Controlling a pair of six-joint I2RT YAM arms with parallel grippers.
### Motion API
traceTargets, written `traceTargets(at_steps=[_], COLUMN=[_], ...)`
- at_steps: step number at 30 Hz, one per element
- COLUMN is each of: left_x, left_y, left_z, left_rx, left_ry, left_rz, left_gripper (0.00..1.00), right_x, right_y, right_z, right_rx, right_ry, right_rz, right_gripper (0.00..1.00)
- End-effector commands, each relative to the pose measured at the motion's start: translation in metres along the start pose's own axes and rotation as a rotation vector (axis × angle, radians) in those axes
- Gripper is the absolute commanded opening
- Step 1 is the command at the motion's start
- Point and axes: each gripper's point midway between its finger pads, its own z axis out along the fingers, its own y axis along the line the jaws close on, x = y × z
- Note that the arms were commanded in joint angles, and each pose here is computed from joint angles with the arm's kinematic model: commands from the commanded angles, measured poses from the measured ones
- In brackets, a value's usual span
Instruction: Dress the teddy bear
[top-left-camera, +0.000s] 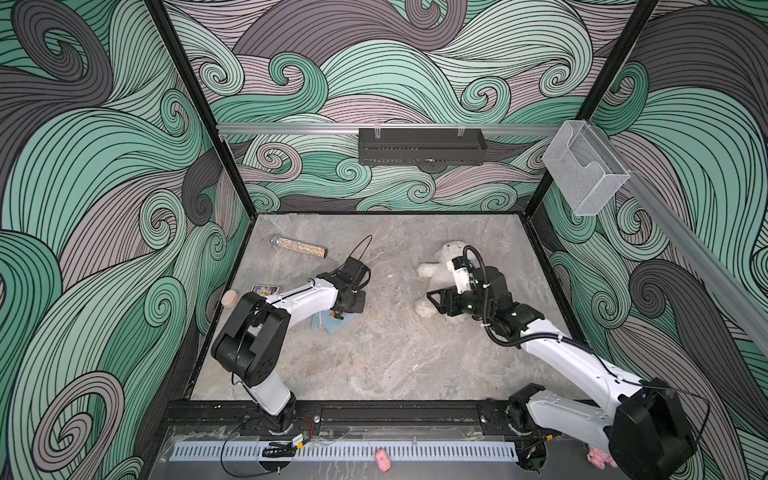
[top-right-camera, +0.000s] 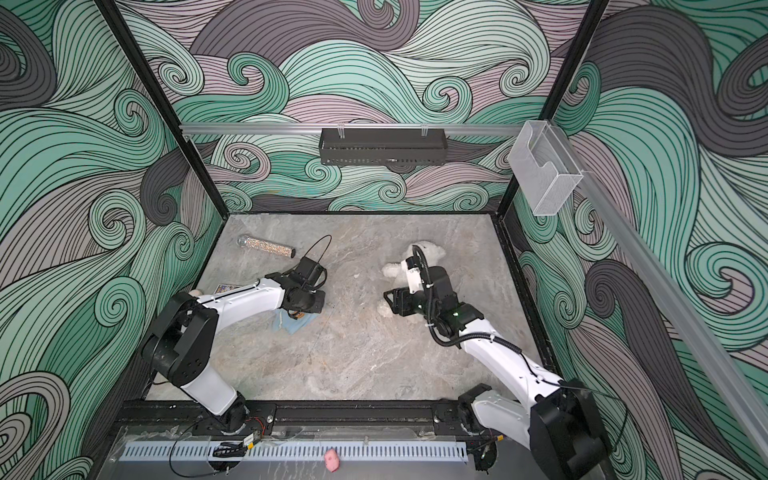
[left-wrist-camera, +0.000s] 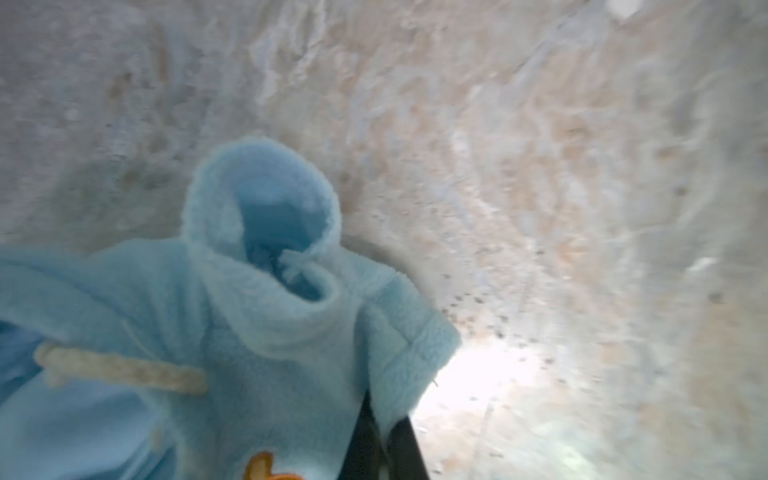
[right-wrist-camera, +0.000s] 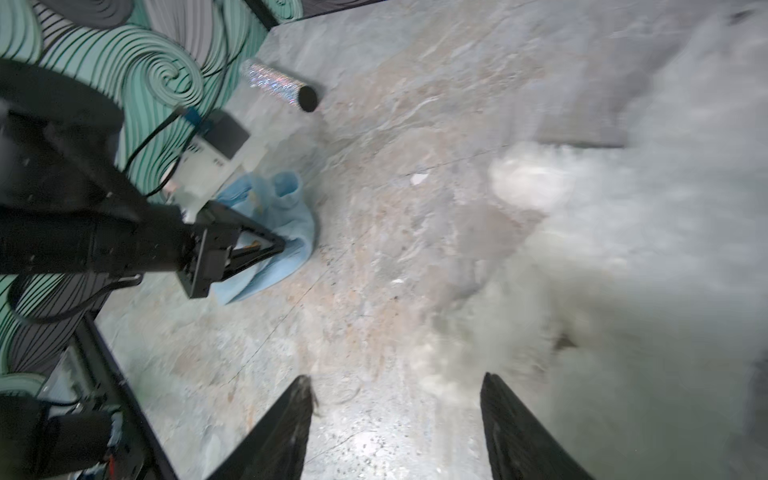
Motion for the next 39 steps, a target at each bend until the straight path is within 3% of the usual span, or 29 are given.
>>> traceTargets(at_steps=[1, 7, 17, 20, 24, 27, 33, 39], left_x=[-0.024, -0.026, -0.021, -0.020, -0.017, -0.016, -0.003, 0.012], left_y=[-0.052, -0.074, -0.077, -0.076, -0.071, -0.063, -0.059, -0.058], left_z=[-0.028, -0.038, -0.043, -0.045, -0.042, -0.042, -0.040, -0.036], left_rx=[0.281, 0.408, 0.435, 0.435, 0.406, 0.374, 0.361, 0.314], left_ry=[-0.051, -0.044, -0.034, -0.040, -0.046, -0.076, -0.116, -0.117], left_rz=[-0.092, -0.096, -0.051, -0.042, -0.032, -0.007, 0.052, 0.123], left_gripper=[0.01, 0.00, 0.02, 0.03, 0.06, 0.14, 0.39, 0.51], right_x=[0.000, 0.027, 0.037, 0.033, 0.030, 0.031, 0.033, 0.027], right_y=[0.038, 0.059, 0.056, 0.060, 0.057, 0.050, 0.059, 0.066], right_z=[0.021, 0.069, 0.143, 0.156, 0.165, 0.163, 0.151, 0.143], right_rx=[-0.122, -0.139, -0.159, -0.186, -0.163, -0.115, -0.130, -0.135], right_ry=[-0.060, -0.038, -0.037, -0.045, -0.046, -0.015, 0.052, 0.074], right_rz=[-0.084, -0.139, -0.070, -0.038, 0.014, 0.077, 0.284, 0.349], right_gripper=[0.65, 0.63, 0.56, 0.48, 0.15, 0.00, 0.00, 0.00])
